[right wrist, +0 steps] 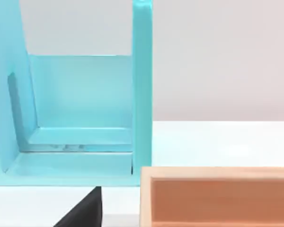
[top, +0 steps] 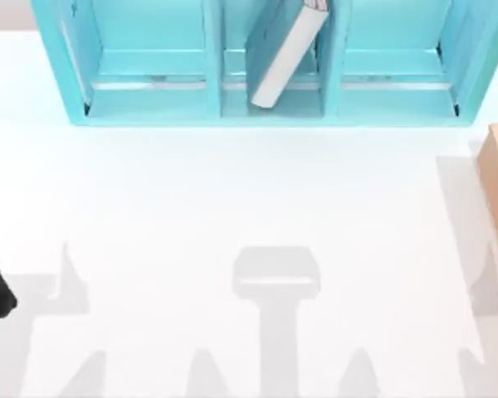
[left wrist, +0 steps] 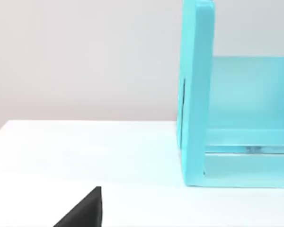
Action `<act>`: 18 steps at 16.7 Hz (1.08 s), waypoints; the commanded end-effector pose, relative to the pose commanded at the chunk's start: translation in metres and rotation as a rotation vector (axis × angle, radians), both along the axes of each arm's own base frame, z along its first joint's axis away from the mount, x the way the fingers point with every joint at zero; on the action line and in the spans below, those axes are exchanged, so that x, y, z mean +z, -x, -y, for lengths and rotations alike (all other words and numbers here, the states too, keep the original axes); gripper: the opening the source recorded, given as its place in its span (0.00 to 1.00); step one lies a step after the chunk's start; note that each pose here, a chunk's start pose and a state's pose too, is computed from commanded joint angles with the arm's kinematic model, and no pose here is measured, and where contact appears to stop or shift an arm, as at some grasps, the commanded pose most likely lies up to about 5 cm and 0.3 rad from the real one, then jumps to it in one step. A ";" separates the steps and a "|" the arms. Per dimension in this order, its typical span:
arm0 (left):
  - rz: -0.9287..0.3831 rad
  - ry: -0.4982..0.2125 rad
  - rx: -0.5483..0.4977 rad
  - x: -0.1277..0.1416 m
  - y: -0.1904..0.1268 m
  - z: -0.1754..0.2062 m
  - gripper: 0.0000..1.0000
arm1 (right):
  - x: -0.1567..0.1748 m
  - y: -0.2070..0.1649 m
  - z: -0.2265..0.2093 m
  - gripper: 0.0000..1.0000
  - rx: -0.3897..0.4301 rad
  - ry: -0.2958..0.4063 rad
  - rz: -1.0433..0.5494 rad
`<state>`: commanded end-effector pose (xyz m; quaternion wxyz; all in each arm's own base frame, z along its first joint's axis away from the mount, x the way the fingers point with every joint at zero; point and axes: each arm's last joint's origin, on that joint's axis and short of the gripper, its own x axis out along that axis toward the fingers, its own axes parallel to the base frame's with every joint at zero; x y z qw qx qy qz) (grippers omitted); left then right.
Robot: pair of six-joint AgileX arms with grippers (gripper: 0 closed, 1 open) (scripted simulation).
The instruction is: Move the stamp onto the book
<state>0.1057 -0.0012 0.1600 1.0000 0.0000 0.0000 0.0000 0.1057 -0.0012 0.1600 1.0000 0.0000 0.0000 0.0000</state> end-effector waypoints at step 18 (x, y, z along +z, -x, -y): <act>0.000 0.000 0.000 0.000 0.000 0.000 1.00 | 0.116 -0.134 -0.093 1.00 0.117 -0.334 0.029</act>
